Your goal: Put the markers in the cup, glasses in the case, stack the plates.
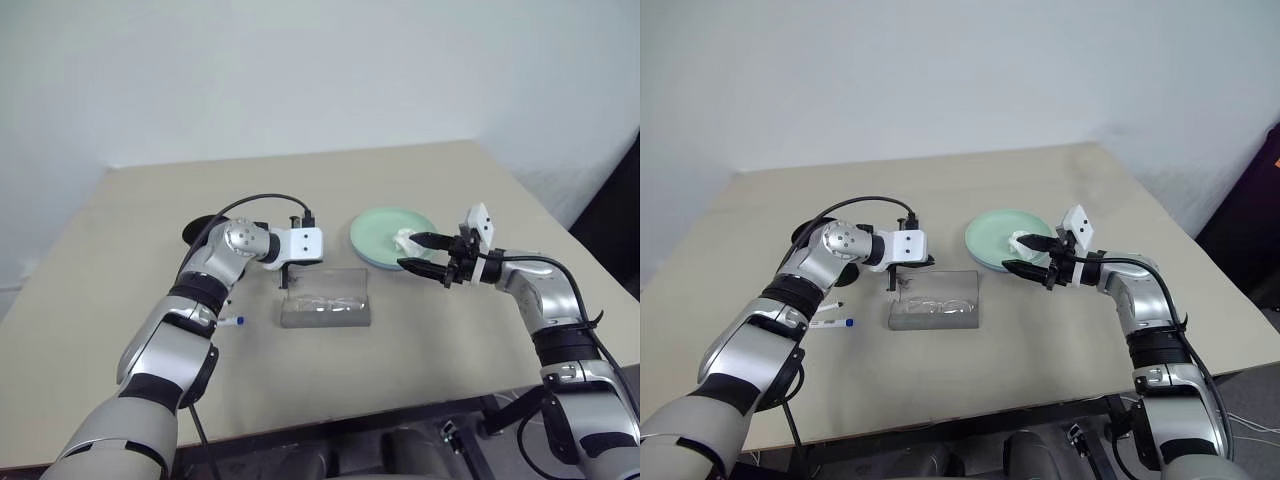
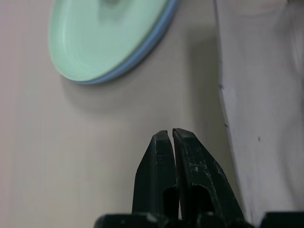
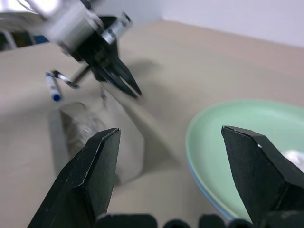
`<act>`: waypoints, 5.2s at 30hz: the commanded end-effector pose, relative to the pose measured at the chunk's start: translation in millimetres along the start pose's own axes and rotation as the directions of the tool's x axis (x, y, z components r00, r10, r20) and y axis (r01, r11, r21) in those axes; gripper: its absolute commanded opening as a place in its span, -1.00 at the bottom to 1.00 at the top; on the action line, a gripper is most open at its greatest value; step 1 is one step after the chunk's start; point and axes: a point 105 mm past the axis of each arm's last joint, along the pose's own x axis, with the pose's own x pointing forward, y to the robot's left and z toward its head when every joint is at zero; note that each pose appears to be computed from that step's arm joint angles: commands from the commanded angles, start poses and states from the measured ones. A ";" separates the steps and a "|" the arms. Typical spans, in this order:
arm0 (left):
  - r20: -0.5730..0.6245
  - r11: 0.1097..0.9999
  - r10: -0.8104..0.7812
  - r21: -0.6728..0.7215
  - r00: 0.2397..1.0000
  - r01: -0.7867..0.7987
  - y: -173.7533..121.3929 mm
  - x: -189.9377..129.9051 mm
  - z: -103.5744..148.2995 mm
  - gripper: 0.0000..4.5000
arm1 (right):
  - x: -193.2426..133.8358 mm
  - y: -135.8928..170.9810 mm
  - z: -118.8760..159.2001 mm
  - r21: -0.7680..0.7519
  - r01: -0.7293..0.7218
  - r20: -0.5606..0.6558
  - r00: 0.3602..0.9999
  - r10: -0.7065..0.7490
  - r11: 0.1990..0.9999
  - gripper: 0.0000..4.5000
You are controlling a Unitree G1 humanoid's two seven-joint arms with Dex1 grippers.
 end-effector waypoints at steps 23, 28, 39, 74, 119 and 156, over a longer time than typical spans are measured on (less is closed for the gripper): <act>0.165 0.965 -0.199 -0.141 0.966 0.223 -52.9 -84.9 7.7 -0.98 | 9.5 8.4 11.6 -0.038 -0.041 0.021 0.999 0.042 0.998 0.64; 0.026 0.957 -0.250 -0.148 0.968 0.251 -67.2 -113.8 -23.4 -0.98 | 9.6 8.4 8.4 -0.032 -0.039 0.013 0.999 0.040 0.999 0.64; -0.197 0.949 -0.283 -0.201 0.939 0.244 -73.6 -148.8 -80.5 0.01 | 12.5 10.8 -1.3 0.000 -0.040 0.002 0.999 0.040 0.999 0.64; -0.206 0.853 -0.510 -0.244 0.835 0.461 -88.9 -99.4 -95.7 -0.85 | 15.6 8.4 -3.5 0.013 0.005 0.024 1.000 -0.005 1.000 0.64; 0.108 0.409 0.883 -0.656 0.457 -0.634 81.6 -211.7 -28.1 -0.95 | 25.5 7.2 8.9 -0.029 -0.054 0.021 0.998 0.055 0.998 0.64; 0.078 0.375 0.865 -0.757 0.496 -0.535 61.3 -157.1 -64.2 0.67 | 25.0 17.1 30.1 -0.055 -0.116 0.076 0.990 0.120 0.992 0.64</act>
